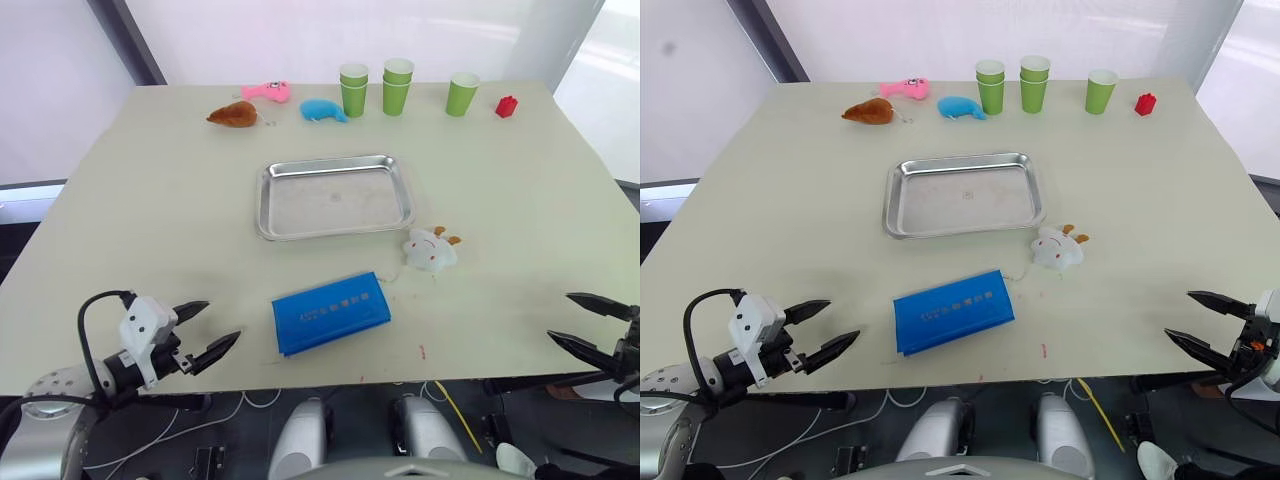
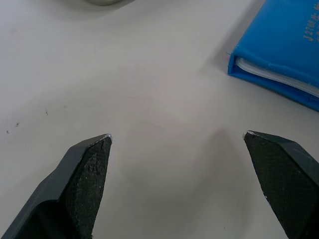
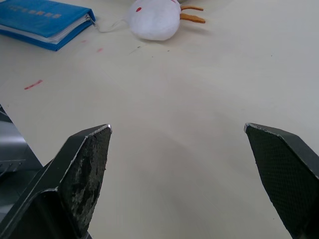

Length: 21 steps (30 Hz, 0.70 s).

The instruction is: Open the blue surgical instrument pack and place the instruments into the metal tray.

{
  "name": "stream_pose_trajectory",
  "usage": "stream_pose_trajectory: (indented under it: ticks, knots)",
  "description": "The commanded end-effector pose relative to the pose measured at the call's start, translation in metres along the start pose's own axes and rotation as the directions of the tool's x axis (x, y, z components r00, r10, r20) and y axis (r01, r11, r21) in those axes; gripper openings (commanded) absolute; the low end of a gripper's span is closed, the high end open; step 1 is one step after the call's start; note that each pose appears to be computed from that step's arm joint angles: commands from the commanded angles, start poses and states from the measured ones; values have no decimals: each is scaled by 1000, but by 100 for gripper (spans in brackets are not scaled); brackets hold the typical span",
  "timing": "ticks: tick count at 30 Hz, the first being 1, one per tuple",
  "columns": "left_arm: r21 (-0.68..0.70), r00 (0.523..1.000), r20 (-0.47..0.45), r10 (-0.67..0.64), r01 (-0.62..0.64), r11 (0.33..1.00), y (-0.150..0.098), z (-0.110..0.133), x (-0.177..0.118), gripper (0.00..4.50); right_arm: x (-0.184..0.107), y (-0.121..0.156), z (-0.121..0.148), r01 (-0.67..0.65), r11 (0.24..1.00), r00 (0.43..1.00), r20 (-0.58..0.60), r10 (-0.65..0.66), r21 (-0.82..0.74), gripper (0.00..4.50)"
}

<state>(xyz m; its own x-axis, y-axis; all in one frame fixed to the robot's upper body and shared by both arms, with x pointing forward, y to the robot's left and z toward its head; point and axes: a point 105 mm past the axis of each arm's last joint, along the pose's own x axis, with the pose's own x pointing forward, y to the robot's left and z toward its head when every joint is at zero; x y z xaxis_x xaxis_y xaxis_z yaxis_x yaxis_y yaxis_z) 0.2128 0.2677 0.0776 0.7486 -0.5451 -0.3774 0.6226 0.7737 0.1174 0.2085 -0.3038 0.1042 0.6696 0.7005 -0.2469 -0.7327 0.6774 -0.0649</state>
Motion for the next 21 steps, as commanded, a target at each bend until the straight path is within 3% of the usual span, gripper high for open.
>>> stream_pose_trajectory:
  ticks: [1, 10, 13, 21]
  knots:
    - [26, 1000, 22, 2, -3, 1000, 2, 9, -6, 450, -1, -4, 9, 5, 1000, 1000, 29, -4, -31, 448]
    - [5, 999, 37, -5, 4, 1000, 3, 8, -13, 450, 11, -2, 15, -25, 999, 998, 52, 26, -25, 448]
    - [-7, 994, 65, -85, 86, 996, -4, 12, -15, 450, 28, 6, 27, -66, 997, 996, 60, 67, -28, 448]
    - [14, 974, 34, -224, 224, 975, -12, 11, -4, 450, 78, 28, 44, -171, 984, 984, 39, 173, -52, 448]
